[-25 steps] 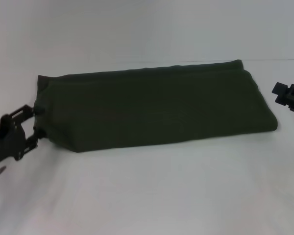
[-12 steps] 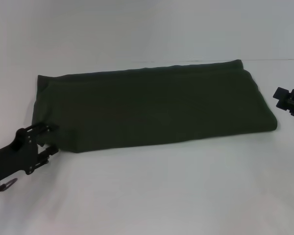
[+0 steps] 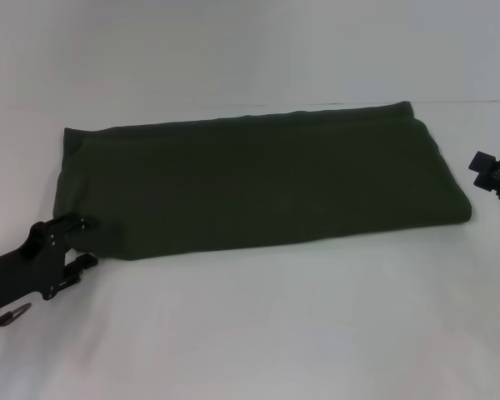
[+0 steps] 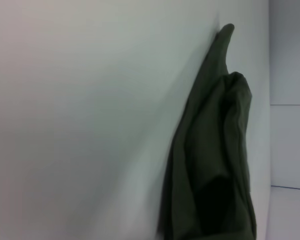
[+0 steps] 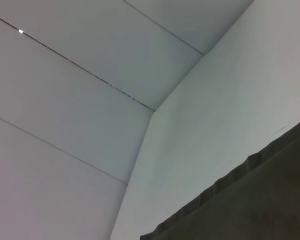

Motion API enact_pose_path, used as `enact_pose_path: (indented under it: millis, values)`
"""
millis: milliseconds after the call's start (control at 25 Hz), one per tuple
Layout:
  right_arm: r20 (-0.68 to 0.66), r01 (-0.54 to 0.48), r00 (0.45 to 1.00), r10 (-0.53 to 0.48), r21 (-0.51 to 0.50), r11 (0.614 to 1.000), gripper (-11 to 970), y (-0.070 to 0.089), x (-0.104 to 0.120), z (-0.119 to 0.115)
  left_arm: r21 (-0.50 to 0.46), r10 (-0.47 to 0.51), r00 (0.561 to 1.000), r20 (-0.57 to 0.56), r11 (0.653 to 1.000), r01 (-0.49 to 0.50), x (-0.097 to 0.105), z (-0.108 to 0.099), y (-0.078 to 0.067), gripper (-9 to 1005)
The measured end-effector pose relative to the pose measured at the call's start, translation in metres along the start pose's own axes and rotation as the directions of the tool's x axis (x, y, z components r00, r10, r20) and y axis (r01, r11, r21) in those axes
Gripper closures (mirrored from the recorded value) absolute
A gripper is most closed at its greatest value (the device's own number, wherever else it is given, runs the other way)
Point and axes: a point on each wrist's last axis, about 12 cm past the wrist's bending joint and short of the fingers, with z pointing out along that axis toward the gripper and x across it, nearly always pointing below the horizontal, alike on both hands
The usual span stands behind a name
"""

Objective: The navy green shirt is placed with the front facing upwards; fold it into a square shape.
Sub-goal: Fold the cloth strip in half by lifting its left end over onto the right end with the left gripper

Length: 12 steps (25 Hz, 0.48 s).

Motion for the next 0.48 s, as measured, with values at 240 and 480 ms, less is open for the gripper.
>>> enact_pose_path:
  millis: [240,480]
  values:
    - [0.002,0.0,1.0,0.0,0.0,1.0,377,0.0,0.0,0.0,-0.01,0.024,0.999,0.023,1.0,-0.024,-0.005,0.003,-0.005,293]
    - [0.008,-0.001,1.0,0.001,0.001,1.0,376,0.0,-0.001,0.0,-0.016,0.057,0.997,0.054,0.998,-0.057,-0.011,0.008,-0.011,294]
